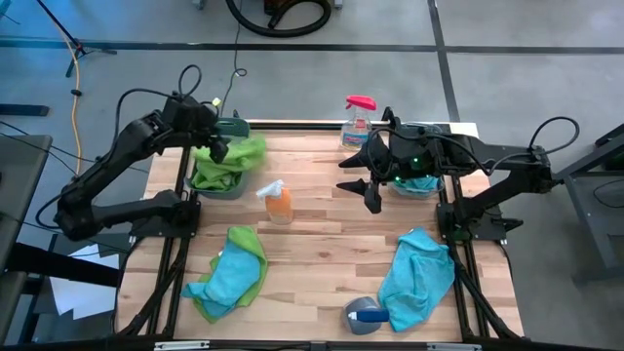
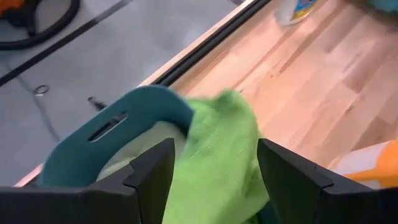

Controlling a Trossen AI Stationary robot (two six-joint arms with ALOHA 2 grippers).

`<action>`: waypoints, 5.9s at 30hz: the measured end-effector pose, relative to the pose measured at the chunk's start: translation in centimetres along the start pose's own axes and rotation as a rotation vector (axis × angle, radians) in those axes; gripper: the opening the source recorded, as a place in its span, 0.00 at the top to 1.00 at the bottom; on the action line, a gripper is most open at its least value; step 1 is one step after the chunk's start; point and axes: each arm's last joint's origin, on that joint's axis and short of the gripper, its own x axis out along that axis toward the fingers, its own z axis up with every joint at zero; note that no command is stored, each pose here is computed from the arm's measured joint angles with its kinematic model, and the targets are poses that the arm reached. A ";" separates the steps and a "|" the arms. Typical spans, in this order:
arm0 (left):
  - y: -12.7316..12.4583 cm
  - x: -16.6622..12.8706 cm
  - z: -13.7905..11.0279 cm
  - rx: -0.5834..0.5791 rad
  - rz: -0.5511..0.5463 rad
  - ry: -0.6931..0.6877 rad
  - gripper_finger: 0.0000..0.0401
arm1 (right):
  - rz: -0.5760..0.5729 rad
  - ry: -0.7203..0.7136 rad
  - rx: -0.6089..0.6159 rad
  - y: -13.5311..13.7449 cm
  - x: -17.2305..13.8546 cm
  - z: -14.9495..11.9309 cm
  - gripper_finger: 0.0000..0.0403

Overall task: Sort microfiber towel by color & place in baskets
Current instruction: Put the green microfiber towel into the green bin

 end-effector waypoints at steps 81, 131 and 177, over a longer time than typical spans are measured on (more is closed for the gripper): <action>-4.4 3.2 5.5 0.368 0.328 0.085 1.00 | 0.001 -0.010 0.047 0.0 0.0 0.1 0.38; -2.4 7.1 -6.9 -0.154 0.299 0.417 0.99 | 0.001 -0.009 0.019 0.0 0.0 0.1 0.38; 1.1 12.5 0.5 -0.077 0.299 0.442 0.53 | 0.000 0.036 0.029 0.1 0.0 -0.4 0.38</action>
